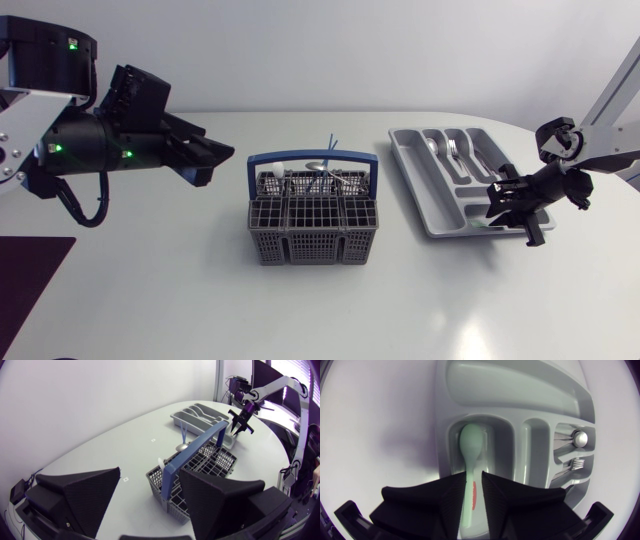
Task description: Unload the cutlery basket into the drawer organizer.
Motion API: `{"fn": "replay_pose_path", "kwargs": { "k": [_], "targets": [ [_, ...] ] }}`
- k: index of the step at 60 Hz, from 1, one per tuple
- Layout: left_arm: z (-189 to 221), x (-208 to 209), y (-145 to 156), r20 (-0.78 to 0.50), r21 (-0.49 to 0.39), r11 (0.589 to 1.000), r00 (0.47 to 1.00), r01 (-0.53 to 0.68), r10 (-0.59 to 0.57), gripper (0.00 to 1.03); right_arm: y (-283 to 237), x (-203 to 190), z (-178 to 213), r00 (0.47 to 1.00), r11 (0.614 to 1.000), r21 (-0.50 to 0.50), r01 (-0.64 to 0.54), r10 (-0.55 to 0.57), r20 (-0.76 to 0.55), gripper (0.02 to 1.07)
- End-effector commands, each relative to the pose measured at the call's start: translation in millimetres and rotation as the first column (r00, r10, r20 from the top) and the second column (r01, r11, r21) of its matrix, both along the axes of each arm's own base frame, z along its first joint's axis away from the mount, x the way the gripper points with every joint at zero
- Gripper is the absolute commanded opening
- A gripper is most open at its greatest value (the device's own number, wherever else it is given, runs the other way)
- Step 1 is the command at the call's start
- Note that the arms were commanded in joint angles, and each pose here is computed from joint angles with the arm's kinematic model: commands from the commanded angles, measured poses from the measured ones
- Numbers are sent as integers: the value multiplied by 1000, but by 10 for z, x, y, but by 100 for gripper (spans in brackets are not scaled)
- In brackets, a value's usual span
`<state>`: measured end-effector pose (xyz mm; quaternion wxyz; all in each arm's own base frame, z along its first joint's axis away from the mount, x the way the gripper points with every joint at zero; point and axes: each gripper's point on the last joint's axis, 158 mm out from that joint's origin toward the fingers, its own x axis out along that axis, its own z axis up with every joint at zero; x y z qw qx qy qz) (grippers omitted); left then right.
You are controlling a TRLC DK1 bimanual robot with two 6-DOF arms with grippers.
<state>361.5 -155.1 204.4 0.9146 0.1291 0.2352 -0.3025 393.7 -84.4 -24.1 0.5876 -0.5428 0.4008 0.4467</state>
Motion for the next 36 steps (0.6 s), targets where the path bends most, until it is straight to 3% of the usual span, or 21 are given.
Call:
{"fn": "replay_pose_path", "kwargs": {
  "k": [1, 6, 14, 25, 36],
  "targets": [
    [-103, -27, 18, -6, 20, 1000, 1000, 5, -5, 99, -27, 45, 41, 1000, 1000, 7, 2, -2, 19, 54],
    [-95, -44, 23, -5, 21, 1000, 1000, 6, -6, 99, -29, 89, 282, 997, 999, 37, 23, -26, 69, 65],
    [-56, -116, 43, -4, 23, 1000, 1000, 7, -7, 99, 120, 23, 794, 989, 992, 117, 47, -63, 134, 94],
    [-110, -322, 1, -14, 55, 997, 999, 52, -52, 98, 664, -155, 1242, 978, 958, 279, 60, -112, 176, 95],
    [-451, -532, -79, -81, 99, 988, 991, 118, -110, 96, 1361, -225, 1421, 975, 873, 477, 100, -183, 130, 95]
  ]
}}
